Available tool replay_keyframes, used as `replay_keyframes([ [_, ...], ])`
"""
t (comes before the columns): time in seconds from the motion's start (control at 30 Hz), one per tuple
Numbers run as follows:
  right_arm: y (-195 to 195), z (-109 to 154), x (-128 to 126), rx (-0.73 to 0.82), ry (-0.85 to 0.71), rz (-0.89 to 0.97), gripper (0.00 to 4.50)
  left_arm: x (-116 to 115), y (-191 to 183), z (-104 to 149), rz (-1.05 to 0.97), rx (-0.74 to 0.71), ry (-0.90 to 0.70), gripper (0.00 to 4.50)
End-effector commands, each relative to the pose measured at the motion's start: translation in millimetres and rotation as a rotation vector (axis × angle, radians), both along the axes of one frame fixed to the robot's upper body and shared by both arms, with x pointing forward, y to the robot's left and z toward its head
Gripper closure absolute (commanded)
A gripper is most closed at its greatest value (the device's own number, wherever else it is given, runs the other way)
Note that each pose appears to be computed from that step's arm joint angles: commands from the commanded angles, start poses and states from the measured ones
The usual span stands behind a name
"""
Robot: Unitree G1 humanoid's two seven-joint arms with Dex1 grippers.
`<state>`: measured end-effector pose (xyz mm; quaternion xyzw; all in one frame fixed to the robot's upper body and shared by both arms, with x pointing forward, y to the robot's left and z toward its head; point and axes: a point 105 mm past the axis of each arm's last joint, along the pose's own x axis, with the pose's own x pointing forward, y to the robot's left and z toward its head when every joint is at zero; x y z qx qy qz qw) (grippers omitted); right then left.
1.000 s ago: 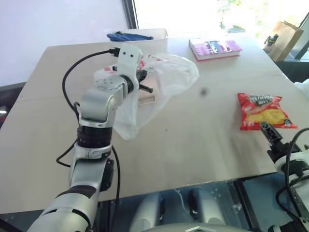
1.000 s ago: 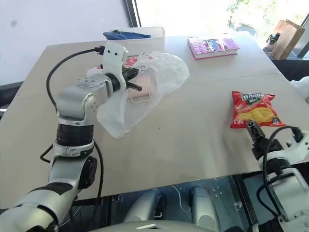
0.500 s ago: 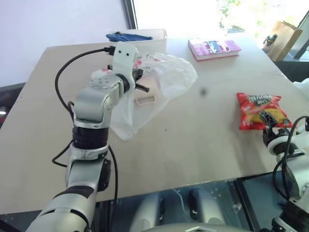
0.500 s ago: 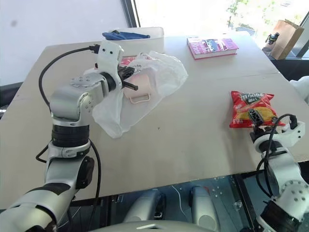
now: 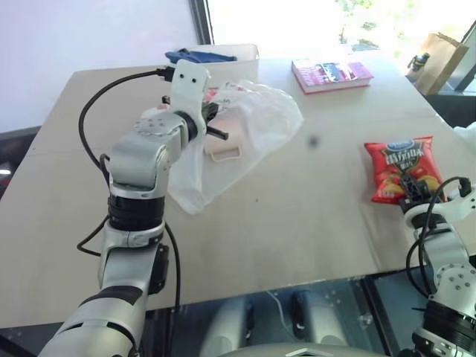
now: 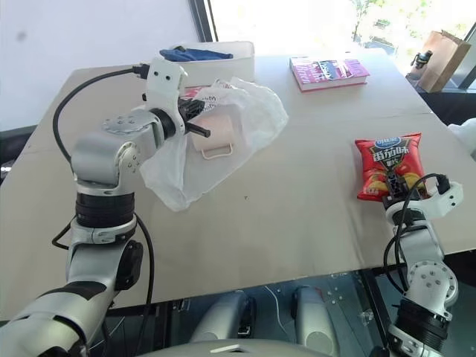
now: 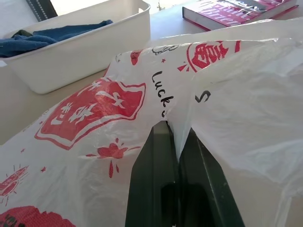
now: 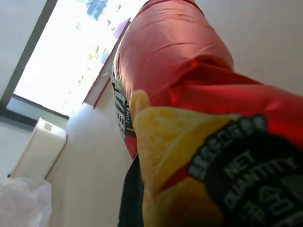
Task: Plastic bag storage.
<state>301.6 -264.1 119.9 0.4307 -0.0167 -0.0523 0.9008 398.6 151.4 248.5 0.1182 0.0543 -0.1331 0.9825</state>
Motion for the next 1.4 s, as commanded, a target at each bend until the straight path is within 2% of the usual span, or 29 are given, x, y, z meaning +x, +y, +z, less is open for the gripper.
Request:
replay_keyframes([
  [0.03,14.3,29.9,-9.0,-0.104,-0.096,0.092,4.47,-3.9,2.5,17.0,0.011,-0.005,-0.067,4.50],
  [0.2,54.6,51.8,-32.7,-0.160,-0.160,0.351,4.47,-1.8,2.1,17.7,0.010,-0.017,-0.064,4.50],
  [0.4,136.0,81.6,-89.2,-0.147,-0.239,0.879,4.47,0.8,-3.7,19.6,-0.011,-0.016,-0.064,4.50],
  [0.47,146.7,82.1,-88.6,-0.150,-0.212,0.943,4.47,0.4,-5.7,19.7,-0.019,-0.021,-0.066,4.50],
  [0.6,167.2,72.5,-61.2,-0.203,-0.135,0.986,4.47,-2.7,-11.5,20.4,-0.050,-0.020,-0.076,4.50],
  [0.77,186.7,56.7,-13.0,-0.168,-0.040,0.950,4.47,-14.7,-22.9,34.2,-0.145,-0.031,-0.123,4.50],
  [0.93,218.3,68.8,21.4,-0.130,-0.047,0.962,4.47,-28.5,-29.1,39.0,-0.206,-0.020,-0.150,4.50],
  [1.13,282.6,90.7,55.6,-0.130,-0.100,1.026,4.47,-35.3,-34.2,35.3,-0.228,-0.026,-0.139,4.50],
  [1.3,322.7,78.4,94.3,-0.098,-0.067,0.964,4.47,-39.2,-38.3,38.6,-0.251,-0.043,-0.151,4.50],
  [1.4,338.3,73.8,106.9,-0.053,-0.065,0.957,3.57,-40.1,-38.5,34.6,-0.247,-0.045,-0.146,4.50],
])
